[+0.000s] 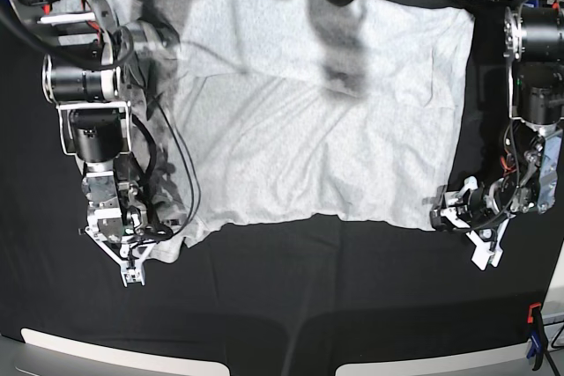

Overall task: Layout the t-shirt on the table in an organized manner, then fold the t-shirt properly
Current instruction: 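Reach both grippers to the hem and grasp its two corners, then fold the hem up over the shirt onto the collar edge with both grippers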

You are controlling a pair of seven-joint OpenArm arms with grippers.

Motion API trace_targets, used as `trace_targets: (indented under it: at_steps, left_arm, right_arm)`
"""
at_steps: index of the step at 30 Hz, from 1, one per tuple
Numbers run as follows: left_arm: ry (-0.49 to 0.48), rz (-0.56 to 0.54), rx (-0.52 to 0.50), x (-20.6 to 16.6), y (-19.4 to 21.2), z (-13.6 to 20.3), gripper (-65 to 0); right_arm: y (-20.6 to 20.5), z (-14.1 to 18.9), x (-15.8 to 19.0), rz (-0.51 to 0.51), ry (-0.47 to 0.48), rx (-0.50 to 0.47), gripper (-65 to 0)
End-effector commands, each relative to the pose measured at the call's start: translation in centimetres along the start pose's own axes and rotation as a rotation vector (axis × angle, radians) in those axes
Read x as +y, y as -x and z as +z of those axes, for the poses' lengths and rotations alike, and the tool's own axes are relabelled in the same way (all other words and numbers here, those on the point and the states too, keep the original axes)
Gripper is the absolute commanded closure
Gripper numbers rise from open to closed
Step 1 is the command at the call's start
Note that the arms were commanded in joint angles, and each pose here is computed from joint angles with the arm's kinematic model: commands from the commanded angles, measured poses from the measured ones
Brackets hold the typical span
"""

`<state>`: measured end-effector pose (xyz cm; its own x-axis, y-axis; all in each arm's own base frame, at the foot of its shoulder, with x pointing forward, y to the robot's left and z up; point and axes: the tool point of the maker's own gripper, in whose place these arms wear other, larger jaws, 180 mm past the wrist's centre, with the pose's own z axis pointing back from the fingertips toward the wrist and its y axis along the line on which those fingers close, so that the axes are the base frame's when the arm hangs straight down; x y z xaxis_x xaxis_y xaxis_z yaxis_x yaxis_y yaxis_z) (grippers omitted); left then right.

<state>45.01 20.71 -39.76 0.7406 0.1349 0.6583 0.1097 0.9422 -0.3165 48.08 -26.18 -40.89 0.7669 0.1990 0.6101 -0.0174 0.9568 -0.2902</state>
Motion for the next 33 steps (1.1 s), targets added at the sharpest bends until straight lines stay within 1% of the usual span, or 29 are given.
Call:
trace_targets:
  at_steps: [1,6,10,14,18,20,23,26,29,31,32,33]
  left_arm:
    - [0.010,-0.007,-0.089,-0.1,-3.5,0.7,-22.5]
    - [-0.001,0.035,-0.097,0.8,-2.8,0.2,-22.5]
    - [0.060,0.089,-0.074,0.4,-1.1,-0.3,-22.5]
    - [0.085,0.123,-0.063,-0.3,0.3,-1.2,-22.5]
    - [0.181,0.087,-0.062,-3.2,0.4,-1.8,-22.5]
    - [0.199,0.083,-0.068,-3.9,0.1,-2.0,-22.4]
    - [0.192,0.061,-0.068,-3.9,-0.3,-2.0,-22.4]
    - [0.157,-0.001,-0.044,-3.3,-0.4,-2.0,-22.4]
    - [0.148,-0.009,-0.048,-3.0,-0.7,-1.8,-22.3]
    - [0.150,-0.009,-0.049,-3.1,-0.7,-1.9,-18.6]
    - [0.150,-0.009,-0.054,-3.1,-0.8,-1.9,-14.3]
    - [0.149,-0.008,-0.064,-3.0,-1.0,-1.8,-7.7]
  right_arm:
    - [-3.0,0.6,-1.4,-0.004,0.028,-0.064,0.0]
    - [-2.9,0.6,-1.0,0.007,0.006,-0.061,0.0]
    - [-2.9,0.6,-1.0,0.005,0.005,-0.060,0.0]
    - [-2.9,0.6,-0.9,0.005,0.004,-0.060,0.0]
    - [-2.9,0.6,-1.0,0.005,0.004,-0.057,0.0]
    - [-2.8,0.6,-1.0,0.005,0.004,-0.052,0.0]
    - [-2.7,0.6,-1.0,0.006,0.006,-0.047,0.0]
    - [-2.7,0.6,-1.0,0.006,0.006,-0.047,0.0]
    - [-2.6,0.6,-1.0,0.006,0.006,-0.043,0.0]
    - [-2.6,0.6,-1.0,0.006,0.006,-0.040,0.0]
    - [-2.5,0.6,-1.0,0.006,0.006,-0.036,0.0]
    - [-2.5,0.6,-1.0,0.006,0.006,-0.033,0.0]
